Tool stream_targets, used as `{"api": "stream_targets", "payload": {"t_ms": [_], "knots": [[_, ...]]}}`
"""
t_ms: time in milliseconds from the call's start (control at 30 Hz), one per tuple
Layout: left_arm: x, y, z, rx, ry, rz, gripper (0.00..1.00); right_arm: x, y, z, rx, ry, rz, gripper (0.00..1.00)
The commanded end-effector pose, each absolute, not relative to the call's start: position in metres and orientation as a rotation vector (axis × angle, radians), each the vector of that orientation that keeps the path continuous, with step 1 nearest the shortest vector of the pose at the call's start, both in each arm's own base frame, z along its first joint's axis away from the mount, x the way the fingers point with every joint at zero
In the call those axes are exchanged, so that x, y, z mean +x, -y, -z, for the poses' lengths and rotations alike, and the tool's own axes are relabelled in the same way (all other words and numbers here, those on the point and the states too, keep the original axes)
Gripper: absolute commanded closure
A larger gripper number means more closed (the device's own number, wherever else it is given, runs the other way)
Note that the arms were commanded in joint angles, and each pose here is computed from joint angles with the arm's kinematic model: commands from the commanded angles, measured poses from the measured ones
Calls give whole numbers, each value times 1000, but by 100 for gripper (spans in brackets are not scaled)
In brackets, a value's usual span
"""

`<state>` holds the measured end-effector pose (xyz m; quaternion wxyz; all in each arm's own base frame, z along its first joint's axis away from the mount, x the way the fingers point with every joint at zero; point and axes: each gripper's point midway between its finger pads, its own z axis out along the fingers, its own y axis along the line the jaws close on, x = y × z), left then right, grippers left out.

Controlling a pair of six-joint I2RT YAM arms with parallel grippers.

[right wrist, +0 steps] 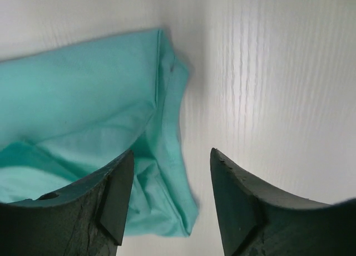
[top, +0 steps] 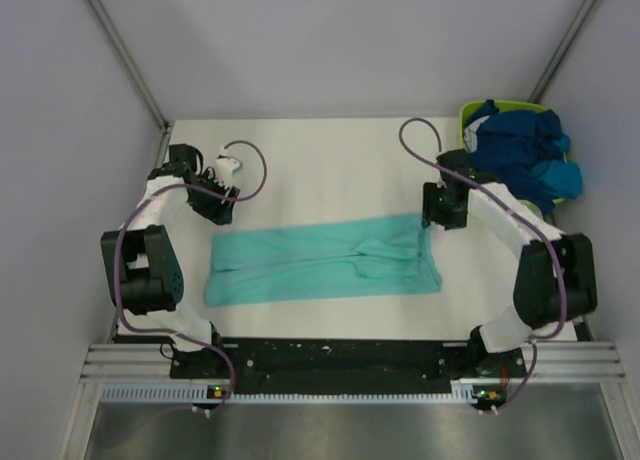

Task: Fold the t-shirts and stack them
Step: Rotate the tshirt 90 degrees

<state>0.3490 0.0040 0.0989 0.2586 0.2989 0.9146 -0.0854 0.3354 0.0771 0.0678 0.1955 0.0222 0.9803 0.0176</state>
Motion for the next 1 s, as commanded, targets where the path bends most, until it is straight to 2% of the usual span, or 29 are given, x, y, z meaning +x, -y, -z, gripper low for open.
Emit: {"api": "stream_targets", "payload": {"t_ms": [0,133,233,300,367,433,467,533,600,800,900,967], "knots": [[382,-23,-80,731,-2529,141,35,278,-70,-98,245,-2716,-104,43],[385,-20,-68,776,-2530,172,35,218,-81,-69,363,-2829,-243,43],[373,-13,-54,823,-2547,243,36,198,-85,-49,427,-2854,-302,43],[364,-13,-45,837,-2569,254,43,196,-95,-41,449,-2842,-386,44],[359,-15,-40,844,-2583,241,61,196,-95,-31,470,-2845,-378,48],[352,-16,-37,858,-2589,228,76,199,-89,-22,467,-2863,-324,64],[347,-16,-39,866,-2588,230,81,201,-88,-17,462,-2883,-299,75],[334,-15,-38,890,-2596,242,91,211,-84,-12,437,-2892,-256,88],[316,-16,-33,916,-2620,237,100,231,-76,-11,438,-2882,-228,99],[252,-13,-16,987,-2704,291,100,338,-74,-29,332,-2800,-191,100],[211,11,-19,1102,-2666,475,100,410,-89,-35,258,-2769,-238,100],[185,30,-23,1213,-2609,581,95,448,-101,-32,219,-2767,-299,100]]}}
